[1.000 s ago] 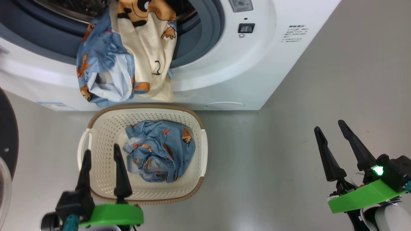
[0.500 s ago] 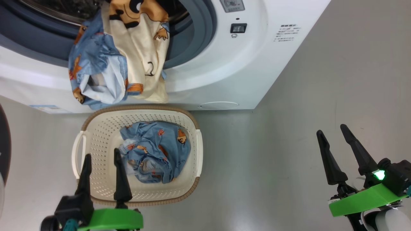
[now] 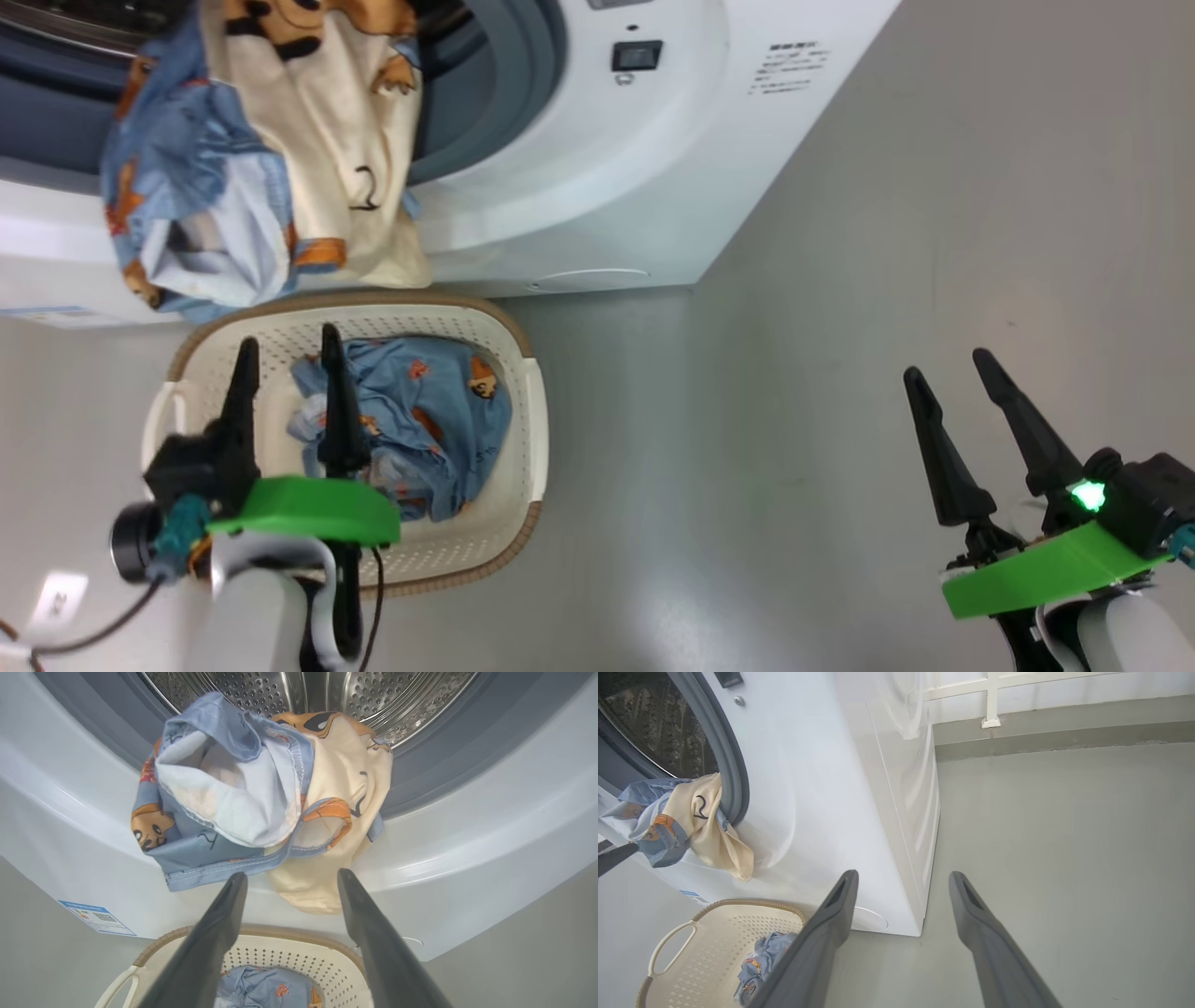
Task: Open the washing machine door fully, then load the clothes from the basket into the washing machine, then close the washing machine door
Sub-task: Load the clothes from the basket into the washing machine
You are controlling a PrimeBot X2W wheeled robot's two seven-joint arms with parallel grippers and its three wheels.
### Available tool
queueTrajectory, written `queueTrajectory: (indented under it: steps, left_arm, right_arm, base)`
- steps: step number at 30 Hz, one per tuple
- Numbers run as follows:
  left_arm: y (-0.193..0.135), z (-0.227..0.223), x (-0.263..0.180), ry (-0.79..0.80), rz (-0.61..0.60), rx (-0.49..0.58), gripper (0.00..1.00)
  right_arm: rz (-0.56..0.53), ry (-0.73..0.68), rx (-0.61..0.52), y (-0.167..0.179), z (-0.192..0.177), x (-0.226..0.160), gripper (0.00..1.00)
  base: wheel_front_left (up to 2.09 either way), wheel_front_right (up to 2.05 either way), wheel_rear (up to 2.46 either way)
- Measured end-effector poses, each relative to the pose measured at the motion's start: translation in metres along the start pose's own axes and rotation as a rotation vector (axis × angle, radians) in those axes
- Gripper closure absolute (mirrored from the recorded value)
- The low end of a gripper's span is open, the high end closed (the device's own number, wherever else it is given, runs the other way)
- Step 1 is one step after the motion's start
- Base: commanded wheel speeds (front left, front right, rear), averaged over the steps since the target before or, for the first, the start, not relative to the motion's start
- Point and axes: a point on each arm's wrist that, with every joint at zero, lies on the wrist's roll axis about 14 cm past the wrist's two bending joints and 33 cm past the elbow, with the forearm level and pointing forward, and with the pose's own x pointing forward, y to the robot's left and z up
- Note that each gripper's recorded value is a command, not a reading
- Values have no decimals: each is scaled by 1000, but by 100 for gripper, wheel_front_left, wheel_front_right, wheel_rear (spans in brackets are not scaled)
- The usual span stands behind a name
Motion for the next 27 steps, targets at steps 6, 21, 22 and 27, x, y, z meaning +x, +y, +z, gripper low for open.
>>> queueTrajectory:
  steps: [6,21,22,27]
  left_arm:
    - [-8,-18,23,42,-27,1,0]
    - [-8,-31,60,53,10,9,0]
    - [-8,-31,61,50,10,9,0]
    - [-9,-32,69,45,19,18,0]
  right_arm:
    - [-26,8,-6,-10,-3,1,0]
    - [-43,31,-21,-23,-13,10,0]
    - [-43,35,-21,-23,-15,10,0]
    - [-42,45,-15,-23,-20,13,0]
  base:
    - [0,0,0]
    - [0,0,0]
    - [0,0,0]
    - [0,0,0]
